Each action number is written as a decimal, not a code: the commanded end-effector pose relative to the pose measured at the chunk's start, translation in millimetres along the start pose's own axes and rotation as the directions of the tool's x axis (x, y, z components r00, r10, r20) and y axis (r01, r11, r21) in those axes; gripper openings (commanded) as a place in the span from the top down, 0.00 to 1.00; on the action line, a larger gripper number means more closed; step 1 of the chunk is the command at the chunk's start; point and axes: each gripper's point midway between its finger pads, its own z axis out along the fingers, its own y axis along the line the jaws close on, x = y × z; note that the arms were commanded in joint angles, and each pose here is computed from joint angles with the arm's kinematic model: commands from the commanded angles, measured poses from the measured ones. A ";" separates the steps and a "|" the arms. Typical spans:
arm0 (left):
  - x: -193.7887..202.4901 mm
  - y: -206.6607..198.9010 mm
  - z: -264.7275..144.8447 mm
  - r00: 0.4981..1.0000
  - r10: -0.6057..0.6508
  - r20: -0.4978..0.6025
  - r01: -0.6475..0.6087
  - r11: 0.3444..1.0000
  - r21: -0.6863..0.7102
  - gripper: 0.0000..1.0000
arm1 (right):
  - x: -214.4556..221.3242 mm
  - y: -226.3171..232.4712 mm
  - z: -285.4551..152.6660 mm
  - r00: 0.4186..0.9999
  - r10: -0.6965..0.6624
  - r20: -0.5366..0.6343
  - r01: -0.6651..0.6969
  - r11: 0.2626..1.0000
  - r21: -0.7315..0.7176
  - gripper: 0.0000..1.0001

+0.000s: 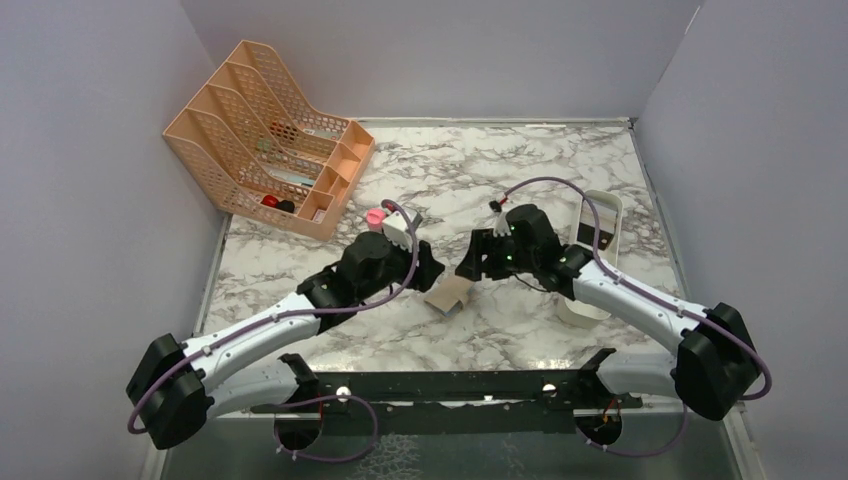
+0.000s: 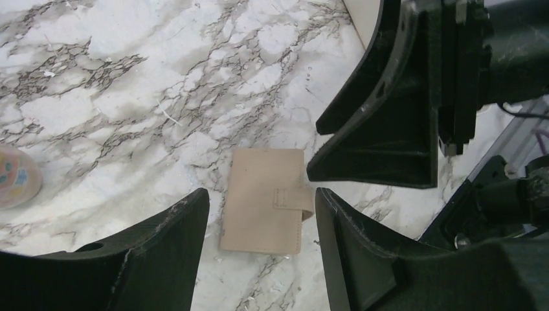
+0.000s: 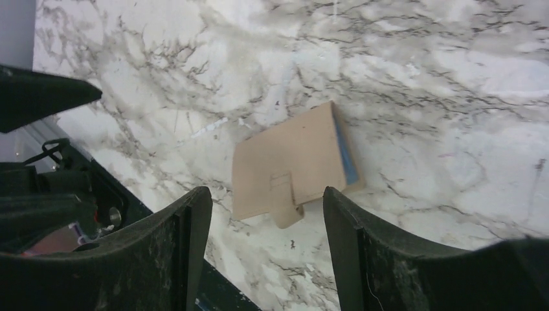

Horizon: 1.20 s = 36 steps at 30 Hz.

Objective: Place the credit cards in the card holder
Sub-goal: Adjust the card holder at the center of the board, then open the card holder at the center of the board.

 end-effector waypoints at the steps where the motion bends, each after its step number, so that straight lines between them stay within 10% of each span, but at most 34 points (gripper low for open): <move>1: 2.6 -8.7 15.0 0.985 0.172 -0.015 -0.172 0.984 -0.044 0.36 | -6.6 -34.3 -4.6 0.998 0.057 0.018 -0.059 0.996 0.071 0.32; 13: 71.0 -46.3 38.0 0.795 0.581 -0.172 -0.598 0.798 -0.072 0.30 | -45.8 -75.8 -11.2 0.985 0.155 0.080 -0.160 0.986 0.055 0.30; 27: 101.5 -2.8 48.7 0.650 0.682 -0.334 -0.757 0.623 -0.199 0.34 | -39.0 -71.5 -15.3 0.983 0.163 0.081 -0.165 0.986 0.009 0.30; 31: 102.5 -5.2 50.2 0.627 0.696 -0.350 -0.776 0.598 -0.203 0.67 | -30.3 -65.0 -16.2 0.976 0.212 0.041 -0.212 0.977 -0.018 0.32; 36: 90.0 -33.7 51.0 0.788 0.567 -0.242 -0.612 0.764 -0.203 0.95 | -15.4 -47.7 -24.0 0.964 0.266 0.004 -0.264 0.959 -0.106 0.35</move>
